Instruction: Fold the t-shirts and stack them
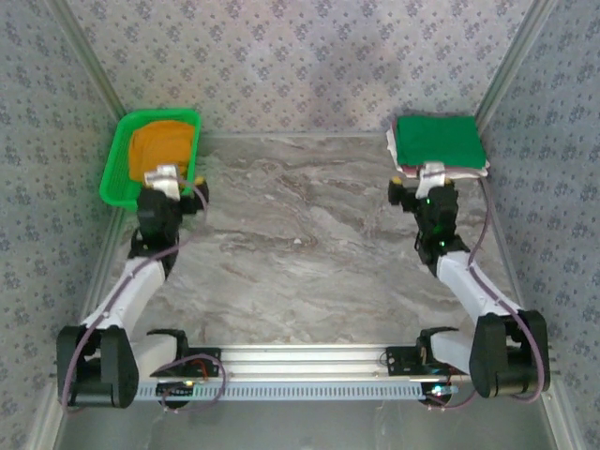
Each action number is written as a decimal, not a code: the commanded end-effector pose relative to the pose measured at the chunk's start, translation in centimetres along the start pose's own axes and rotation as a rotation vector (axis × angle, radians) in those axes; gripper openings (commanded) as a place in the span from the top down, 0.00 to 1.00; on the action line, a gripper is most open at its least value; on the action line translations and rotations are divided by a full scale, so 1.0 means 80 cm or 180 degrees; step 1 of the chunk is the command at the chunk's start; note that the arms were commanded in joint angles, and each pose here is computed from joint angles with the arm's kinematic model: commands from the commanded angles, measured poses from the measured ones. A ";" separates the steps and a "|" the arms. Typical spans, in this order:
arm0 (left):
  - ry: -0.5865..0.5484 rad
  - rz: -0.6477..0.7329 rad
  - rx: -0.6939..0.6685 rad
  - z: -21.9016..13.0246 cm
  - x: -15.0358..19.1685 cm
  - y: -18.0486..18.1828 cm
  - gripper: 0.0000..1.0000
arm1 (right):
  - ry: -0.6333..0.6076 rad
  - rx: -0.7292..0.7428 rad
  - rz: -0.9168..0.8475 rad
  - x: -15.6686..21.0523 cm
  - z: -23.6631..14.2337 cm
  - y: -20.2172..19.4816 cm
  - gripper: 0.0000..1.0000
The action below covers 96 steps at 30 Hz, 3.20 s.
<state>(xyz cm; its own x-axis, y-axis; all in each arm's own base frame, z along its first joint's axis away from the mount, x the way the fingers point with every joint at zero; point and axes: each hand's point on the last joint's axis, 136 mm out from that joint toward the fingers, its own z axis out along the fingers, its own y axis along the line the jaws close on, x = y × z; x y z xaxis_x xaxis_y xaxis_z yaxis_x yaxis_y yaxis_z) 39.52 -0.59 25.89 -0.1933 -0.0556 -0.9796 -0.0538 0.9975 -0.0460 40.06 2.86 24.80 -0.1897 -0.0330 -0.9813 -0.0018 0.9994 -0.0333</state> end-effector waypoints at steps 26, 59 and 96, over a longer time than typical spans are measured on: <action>0.2336 -0.0917 -0.0638 0.337 0.138 0.164 0.07 | 0.0715 -0.0566 -0.0162 0.001 0.028 0.155 0.00; 0.0441 -0.0702 0.0197 0.119 -0.289 0.025 1.00 | 0.0323 -0.0470 -0.0187 -0.063 0.034 0.149 0.00; 0.1714 -0.0352 0.1251 -0.064 0.089 -0.181 0.24 | 0.2007 -0.2195 -0.0219 0.167 -0.073 0.263 0.08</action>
<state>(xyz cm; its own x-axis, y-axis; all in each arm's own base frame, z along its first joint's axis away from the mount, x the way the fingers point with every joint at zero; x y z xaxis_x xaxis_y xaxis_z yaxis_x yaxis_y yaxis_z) 36.68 -15.53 28.02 -0.5076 -0.1777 -0.8431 0.2725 0.8952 -0.3527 35.19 21.20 15.18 -0.6133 -0.1698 -0.7714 -0.4684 0.8645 0.1821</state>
